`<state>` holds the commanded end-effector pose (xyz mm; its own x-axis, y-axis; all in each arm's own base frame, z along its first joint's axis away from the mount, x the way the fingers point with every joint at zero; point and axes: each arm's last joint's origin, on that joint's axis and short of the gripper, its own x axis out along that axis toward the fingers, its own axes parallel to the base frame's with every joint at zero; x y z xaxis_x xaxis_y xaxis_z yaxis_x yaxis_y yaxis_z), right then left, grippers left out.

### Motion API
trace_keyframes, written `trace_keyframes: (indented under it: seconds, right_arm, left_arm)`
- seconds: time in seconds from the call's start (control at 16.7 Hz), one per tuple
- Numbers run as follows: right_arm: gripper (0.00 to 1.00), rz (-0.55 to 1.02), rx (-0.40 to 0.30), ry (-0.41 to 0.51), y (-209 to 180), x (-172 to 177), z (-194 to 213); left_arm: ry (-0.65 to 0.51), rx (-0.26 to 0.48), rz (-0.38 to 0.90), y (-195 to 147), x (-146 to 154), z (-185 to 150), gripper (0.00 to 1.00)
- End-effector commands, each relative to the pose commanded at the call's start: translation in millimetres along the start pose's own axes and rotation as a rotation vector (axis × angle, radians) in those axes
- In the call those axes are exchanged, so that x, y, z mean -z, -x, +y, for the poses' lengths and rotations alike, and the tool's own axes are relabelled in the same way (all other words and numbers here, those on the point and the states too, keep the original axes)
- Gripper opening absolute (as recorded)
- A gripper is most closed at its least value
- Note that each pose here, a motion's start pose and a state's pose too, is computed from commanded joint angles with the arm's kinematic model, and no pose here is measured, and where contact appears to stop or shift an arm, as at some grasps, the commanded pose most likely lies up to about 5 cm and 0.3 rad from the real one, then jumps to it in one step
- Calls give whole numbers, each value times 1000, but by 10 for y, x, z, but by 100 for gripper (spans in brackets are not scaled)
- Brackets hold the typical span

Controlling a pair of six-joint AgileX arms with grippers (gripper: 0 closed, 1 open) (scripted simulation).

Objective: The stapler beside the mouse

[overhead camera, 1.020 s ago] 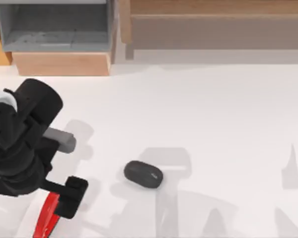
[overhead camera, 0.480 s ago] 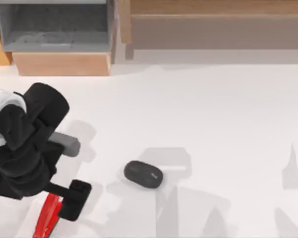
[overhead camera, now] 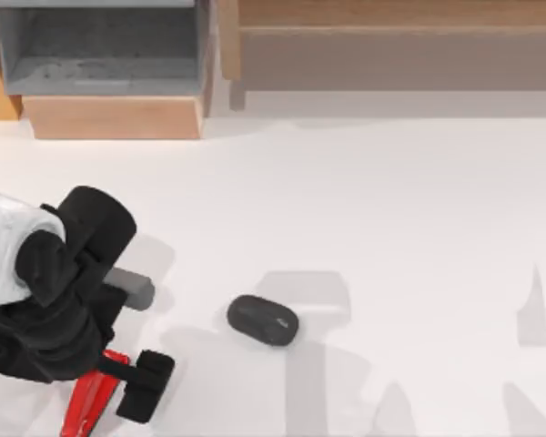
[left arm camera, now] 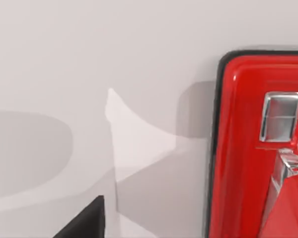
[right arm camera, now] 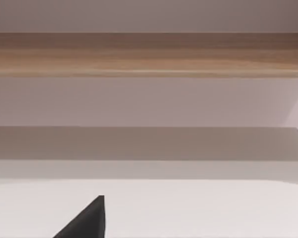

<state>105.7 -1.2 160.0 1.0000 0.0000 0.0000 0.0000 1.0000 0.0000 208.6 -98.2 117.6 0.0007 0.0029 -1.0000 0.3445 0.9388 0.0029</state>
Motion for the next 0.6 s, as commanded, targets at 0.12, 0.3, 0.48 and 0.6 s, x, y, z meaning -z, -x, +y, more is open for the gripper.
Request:
trace_keyframes:
  seconds: [0.12, 0.3, 0.48, 0.6]
  right_arm:
    - [100, 0, 0, 0, 0, 0, 0]
    - [100, 0, 0, 0, 0, 0, 0]
    - [100, 0, 0, 0, 0, 0, 0]
    - [100, 0, 0, 0, 0, 0, 0]
  left_arm:
    - [0, 0, 0, 0, 0, 0, 100]
    - [0, 0, 0, 0, 0, 0, 77]
    - [0, 0, 0, 0, 0, 0, 55]
    - [0, 0, 0, 0, 0, 0, 40]
